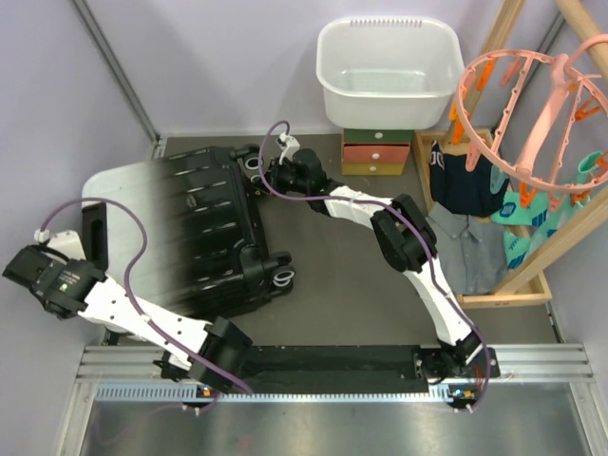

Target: Open, take out, and arrange the luggage

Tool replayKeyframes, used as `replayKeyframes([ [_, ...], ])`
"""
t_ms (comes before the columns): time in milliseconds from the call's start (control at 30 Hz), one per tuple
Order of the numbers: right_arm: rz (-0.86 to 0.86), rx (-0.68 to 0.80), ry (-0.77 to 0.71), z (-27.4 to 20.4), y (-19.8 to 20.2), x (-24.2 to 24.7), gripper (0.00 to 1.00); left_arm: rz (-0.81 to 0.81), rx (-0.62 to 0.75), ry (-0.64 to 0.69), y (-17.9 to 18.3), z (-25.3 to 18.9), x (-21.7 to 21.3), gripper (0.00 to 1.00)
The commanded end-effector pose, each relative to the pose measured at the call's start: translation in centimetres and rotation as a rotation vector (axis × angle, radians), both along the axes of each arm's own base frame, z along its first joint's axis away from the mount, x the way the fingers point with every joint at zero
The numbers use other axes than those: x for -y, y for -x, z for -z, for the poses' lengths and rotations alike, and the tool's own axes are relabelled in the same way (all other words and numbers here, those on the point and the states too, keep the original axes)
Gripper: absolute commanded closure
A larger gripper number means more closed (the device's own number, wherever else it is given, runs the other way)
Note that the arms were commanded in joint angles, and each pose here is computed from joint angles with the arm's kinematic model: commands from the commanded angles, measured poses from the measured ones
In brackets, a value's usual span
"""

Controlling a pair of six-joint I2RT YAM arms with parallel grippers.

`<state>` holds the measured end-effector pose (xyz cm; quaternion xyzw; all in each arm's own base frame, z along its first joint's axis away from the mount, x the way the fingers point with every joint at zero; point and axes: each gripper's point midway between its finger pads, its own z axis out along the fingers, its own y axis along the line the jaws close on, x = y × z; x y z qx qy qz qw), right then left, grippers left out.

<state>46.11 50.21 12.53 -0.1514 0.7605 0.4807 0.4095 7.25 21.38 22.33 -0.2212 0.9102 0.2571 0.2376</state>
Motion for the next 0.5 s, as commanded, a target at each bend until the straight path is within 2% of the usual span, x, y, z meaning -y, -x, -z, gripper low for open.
replayKeyframes([
  [0, 0.036, 0.024, 0.013, -2.2, -1.3, 1.5, 1.0, 0.139, -0.029, 0.153, 0.5, -0.6, 5.7, 1.0],
  [67, 0.032, 0.025, 0.013, -2.2, -1.2, 1.4, 1.0, 0.197, -0.121, 0.208, 1.7, -0.2, 6.6, 1.0],
  [100, 0.032, 0.023, 0.014, -2.1, -1.3, 1.4, 1.0, 0.178, -0.207, 0.225, 3.4, 0.1, 7.0, 1.0],
  [267, 0.031, 0.023, 0.01, -2.1, -1.4, 1.3, 1.0, 0.185, -0.467, 0.174, 7.8, 0.8, 6.7, 1.0],
  [333, 0.029, 0.025, 0.01, -2.3, -1.4, 1.1, 1.0, 0.267, -0.509, 0.145, 8.1, 1.1, 7.1, 1.0],
  [433, 0.037, 0.025, 0.01, -2.3, -1.7, 1.2, 1.0, 0.424, -0.499, 0.175, 7.2, 3.7, 8.3, 1.0],
  [467, 0.038, 0.025, 0.011, -2.3, -1.7, 1.2, 1.0, 0.472, -0.425, 0.226, 5.8, 5.1, 9.1, 1.0],
])
